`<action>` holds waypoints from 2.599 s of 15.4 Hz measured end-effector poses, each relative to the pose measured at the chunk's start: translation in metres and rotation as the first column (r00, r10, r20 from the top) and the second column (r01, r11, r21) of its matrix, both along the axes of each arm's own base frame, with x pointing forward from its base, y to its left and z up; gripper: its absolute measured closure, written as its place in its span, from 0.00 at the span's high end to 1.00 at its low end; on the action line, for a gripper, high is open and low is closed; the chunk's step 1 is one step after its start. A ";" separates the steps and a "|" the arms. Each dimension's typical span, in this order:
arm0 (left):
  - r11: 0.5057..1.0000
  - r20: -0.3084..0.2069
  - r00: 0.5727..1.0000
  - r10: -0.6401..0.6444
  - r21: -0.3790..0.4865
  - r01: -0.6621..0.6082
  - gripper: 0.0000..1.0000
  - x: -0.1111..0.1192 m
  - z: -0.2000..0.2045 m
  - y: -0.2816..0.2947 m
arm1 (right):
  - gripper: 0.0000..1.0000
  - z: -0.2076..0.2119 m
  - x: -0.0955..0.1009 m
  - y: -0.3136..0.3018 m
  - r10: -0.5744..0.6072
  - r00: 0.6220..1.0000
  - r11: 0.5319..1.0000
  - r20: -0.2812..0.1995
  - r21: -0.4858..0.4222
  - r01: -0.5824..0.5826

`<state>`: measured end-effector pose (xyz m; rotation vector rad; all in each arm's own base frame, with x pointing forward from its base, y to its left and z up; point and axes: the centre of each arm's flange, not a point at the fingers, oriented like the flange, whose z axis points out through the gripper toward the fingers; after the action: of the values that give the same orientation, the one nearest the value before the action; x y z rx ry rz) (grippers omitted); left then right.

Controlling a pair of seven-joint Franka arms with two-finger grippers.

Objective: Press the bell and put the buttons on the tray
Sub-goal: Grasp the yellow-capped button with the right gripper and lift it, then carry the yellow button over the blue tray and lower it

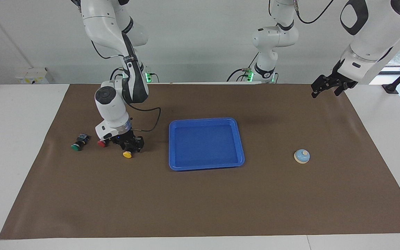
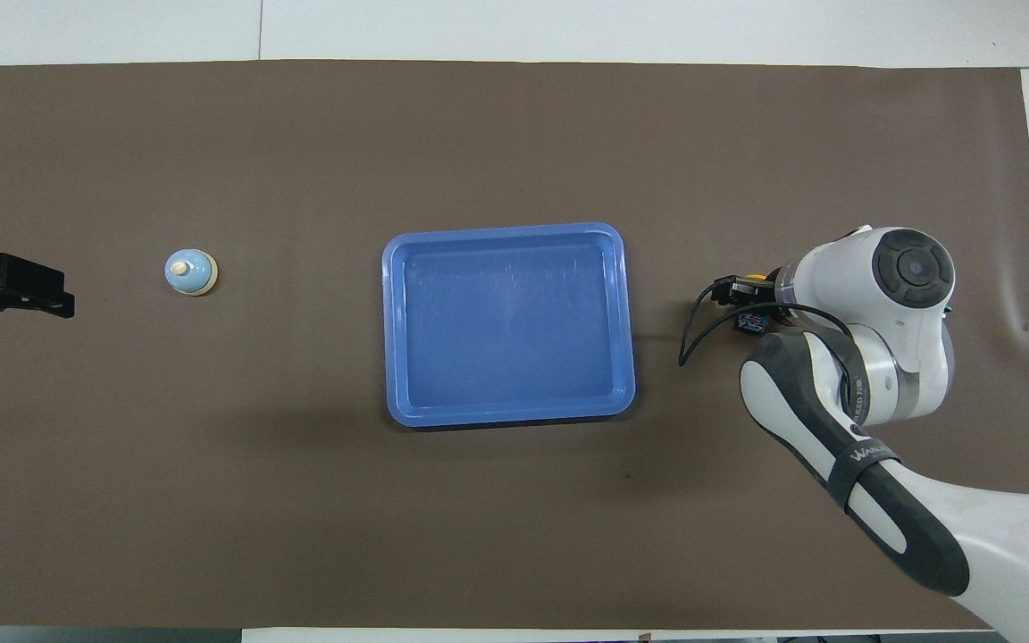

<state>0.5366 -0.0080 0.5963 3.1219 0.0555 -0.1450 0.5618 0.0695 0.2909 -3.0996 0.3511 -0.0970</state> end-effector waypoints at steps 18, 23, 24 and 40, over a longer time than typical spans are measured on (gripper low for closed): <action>1.000 0.000 1.000 0.000 0.000 0.000 1.00 0.000 0.000 0.000 | 0.43 0.127 0.038 0.130 0.090 0.996 0.995 -0.008 0.049 -0.090; 1.000 0.000 1.000 0.000 0.000 0.000 1.00 0.000 0.000 0.000 | 0.43 0.096 0.015 0.211 0.202 0.979 0.978 -0.028 0.052 -0.200; 1.000 0.000 1.000 0.000 0.000 0.000 1.00 0.000 0.000 0.000 | 0.43 0.086 0.015 0.217 0.209 0.978 0.977 -0.028 0.053 -0.207; 1.000 0.000 1.000 0.000 0.000 0.000 1.00 0.000 0.000 0.000 | 0.89 0.025 0.012 0.237 0.143 0.989 0.988 -0.038 0.058 -0.141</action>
<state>0.5366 -0.0080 0.5963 3.1219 0.0556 -0.1450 0.5734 0.3063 0.3159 -3.0632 0.1305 -0.0196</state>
